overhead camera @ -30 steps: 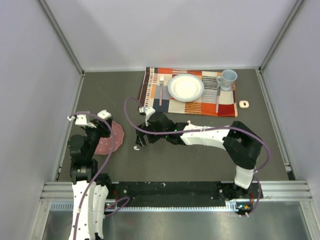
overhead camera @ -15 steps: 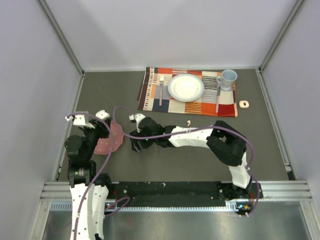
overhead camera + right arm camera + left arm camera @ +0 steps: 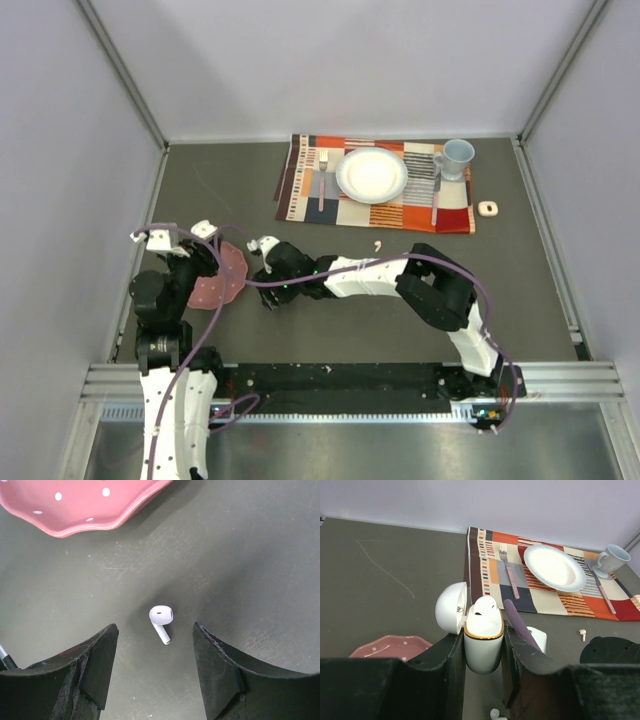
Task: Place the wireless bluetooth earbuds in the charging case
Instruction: Pick up the left earbud from the center of the board.
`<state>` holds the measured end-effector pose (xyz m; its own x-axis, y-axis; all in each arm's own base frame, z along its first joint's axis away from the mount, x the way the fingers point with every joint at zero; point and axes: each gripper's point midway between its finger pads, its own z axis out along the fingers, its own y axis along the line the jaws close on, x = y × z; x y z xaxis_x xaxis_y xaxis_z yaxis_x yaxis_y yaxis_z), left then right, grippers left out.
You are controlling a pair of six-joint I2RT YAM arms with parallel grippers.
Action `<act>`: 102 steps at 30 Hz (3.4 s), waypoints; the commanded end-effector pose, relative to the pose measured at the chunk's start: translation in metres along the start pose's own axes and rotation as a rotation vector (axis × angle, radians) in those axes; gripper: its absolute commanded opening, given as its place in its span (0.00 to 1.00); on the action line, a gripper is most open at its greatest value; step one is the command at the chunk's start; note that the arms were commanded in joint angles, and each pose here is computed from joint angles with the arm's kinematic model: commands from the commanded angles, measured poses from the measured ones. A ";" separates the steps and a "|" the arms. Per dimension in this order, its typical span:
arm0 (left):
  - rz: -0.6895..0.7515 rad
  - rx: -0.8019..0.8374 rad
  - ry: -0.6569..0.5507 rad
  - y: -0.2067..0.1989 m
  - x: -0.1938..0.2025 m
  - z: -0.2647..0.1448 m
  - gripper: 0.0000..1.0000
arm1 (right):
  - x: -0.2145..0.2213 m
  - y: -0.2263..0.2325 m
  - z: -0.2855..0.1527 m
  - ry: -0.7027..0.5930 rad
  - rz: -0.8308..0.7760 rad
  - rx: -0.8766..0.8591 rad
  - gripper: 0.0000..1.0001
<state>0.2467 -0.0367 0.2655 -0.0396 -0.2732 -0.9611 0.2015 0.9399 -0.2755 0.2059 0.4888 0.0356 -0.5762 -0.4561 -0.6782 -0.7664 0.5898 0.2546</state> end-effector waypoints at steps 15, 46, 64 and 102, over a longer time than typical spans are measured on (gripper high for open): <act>0.024 0.010 -0.064 -0.004 -0.018 -0.002 0.00 | 0.000 -0.001 0.013 0.018 -0.080 0.050 0.49; 0.015 0.012 -0.058 -0.004 -0.016 -0.001 0.00 | 0.009 -0.009 0.024 0.041 -0.060 0.091 0.33; 0.016 0.019 -0.051 -0.005 -0.015 0.001 0.00 | 0.010 -0.017 0.016 0.039 -0.025 0.121 0.40; 0.010 0.030 -0.048 -0.006 -0.014 0.001 0.00 | 0.017 -0.017 0.009 0.039 -0.029 0.149 0.39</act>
<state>0.2470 -0.0359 0.2654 -0.0395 -0.2773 -0.9600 0.1981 0.9395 -0.2795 0.2241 0.4943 0.0269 -0.5546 -0.4465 -0.7021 -0.7348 0.6588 0.1614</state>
